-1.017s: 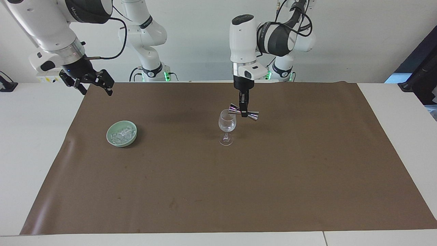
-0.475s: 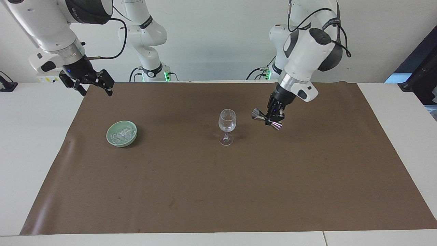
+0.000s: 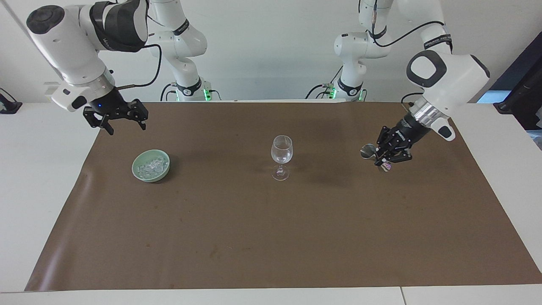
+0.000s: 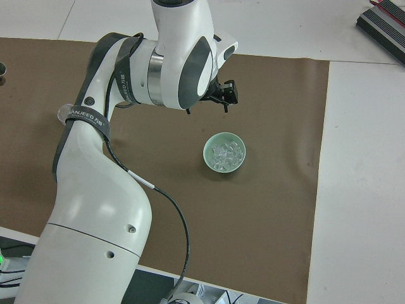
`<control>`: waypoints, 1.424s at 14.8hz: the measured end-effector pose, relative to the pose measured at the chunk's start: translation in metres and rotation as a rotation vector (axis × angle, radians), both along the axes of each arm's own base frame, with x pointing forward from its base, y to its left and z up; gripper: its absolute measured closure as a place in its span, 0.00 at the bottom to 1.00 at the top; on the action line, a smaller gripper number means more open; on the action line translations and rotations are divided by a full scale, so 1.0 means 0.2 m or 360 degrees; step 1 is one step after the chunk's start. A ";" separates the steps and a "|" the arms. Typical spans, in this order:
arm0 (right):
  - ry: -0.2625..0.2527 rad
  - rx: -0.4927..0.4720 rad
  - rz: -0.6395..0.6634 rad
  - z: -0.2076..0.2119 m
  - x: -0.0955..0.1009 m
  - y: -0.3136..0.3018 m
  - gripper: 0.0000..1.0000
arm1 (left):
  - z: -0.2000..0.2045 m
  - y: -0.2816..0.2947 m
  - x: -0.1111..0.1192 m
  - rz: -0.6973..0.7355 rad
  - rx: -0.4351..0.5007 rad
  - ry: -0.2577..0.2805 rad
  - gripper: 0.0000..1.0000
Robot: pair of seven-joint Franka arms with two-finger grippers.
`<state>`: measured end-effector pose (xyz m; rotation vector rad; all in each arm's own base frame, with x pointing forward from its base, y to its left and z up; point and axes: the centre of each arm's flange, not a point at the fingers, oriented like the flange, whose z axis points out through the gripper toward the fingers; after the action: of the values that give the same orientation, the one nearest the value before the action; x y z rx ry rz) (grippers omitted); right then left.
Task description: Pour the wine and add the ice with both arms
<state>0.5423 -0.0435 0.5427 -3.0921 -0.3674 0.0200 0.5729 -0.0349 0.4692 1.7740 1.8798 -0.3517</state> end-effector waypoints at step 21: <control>-0.0027 -0.0018 0.0725 -0.96 -0.10 -0.10 0.09 | -0.92 0.89 -0.23 0.0792 -0.0982 -0.0161 0.78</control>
<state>0.5215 -0.0645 0.3507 -2.9448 -1.0617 0.0051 0.5277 0.1432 0.2859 0.8764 1.8031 -0.5608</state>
